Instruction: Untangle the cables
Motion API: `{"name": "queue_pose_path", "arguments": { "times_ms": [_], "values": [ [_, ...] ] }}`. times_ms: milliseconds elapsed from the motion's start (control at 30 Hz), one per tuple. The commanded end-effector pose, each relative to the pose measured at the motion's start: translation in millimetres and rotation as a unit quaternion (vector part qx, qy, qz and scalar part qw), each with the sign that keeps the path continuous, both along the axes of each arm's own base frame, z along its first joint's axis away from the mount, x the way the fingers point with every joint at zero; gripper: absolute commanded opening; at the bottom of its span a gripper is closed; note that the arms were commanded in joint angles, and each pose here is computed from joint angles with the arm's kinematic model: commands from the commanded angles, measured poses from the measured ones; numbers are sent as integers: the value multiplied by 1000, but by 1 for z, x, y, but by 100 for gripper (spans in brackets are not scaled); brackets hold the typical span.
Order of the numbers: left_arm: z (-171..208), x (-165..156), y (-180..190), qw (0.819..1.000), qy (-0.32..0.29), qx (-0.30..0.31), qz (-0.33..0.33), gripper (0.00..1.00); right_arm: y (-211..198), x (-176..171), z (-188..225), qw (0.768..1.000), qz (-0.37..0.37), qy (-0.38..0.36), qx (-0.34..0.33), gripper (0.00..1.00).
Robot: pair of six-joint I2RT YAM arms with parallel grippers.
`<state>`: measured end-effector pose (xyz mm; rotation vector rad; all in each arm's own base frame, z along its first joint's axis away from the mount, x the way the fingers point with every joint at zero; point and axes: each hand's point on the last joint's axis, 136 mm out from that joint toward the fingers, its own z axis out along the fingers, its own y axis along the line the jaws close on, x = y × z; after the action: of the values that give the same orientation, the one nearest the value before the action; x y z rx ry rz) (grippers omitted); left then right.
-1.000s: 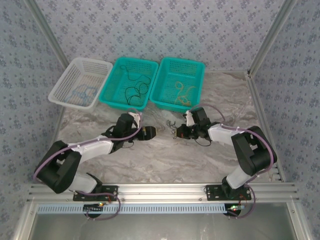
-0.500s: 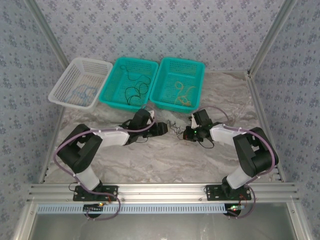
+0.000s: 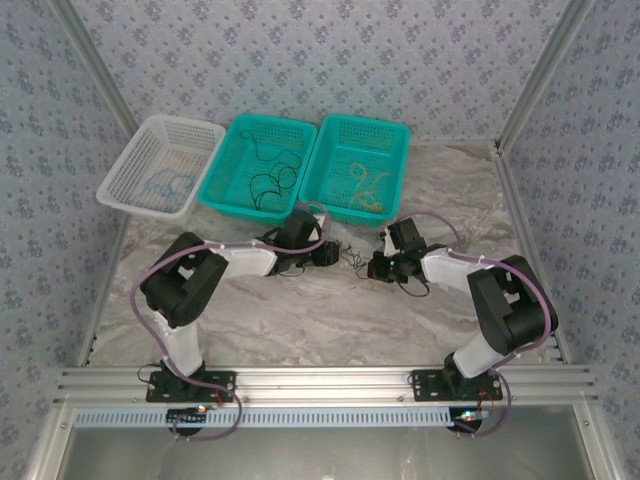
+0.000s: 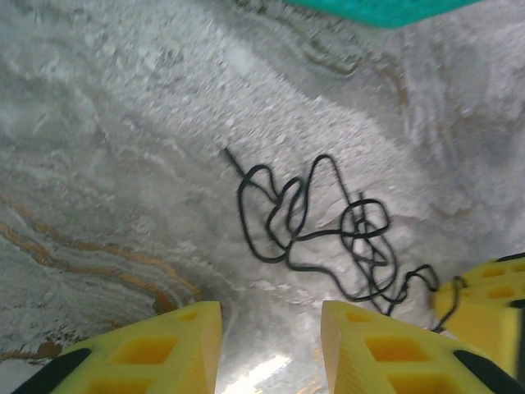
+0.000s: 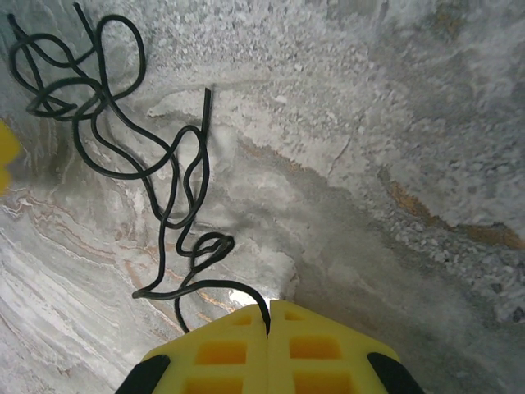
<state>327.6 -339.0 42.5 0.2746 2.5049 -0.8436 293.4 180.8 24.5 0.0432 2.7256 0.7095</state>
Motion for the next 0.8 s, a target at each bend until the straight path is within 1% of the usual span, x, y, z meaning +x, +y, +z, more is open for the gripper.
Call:
{"name": "queue_pose_path", "arguments": {
  "times_ms": [0,100,333,400,500,633,767],
  "values": [
    [-6,4,-2,1000,6,10,2,38,-8,-2,1,1000,-15,5,-5,0],
    [-8,7,-5,1000,12,6,7,42,-8,-1,3,1000,-15,4,-6,0],
    [-15,13,-12,1000,24,3,15,43,-9,-1,6,1000,-17,-1,-6,0],
    [-21,14,-11,999,32,12,17,42,-10,-1,7,1000,-17,-1,-6,0],
    [-26,15,-12,999,37,30,15,36,-11,-1,8,1000,-17,-3,-6,0],
    [-27,17,-11,997,23,68,8,30,-14,-1,11,1000,-23,-6,-4,0],
    [-27,20,-6,996,18,84,18,11,-15,1,21,999,-30,-20,19,0]
  ]
}}
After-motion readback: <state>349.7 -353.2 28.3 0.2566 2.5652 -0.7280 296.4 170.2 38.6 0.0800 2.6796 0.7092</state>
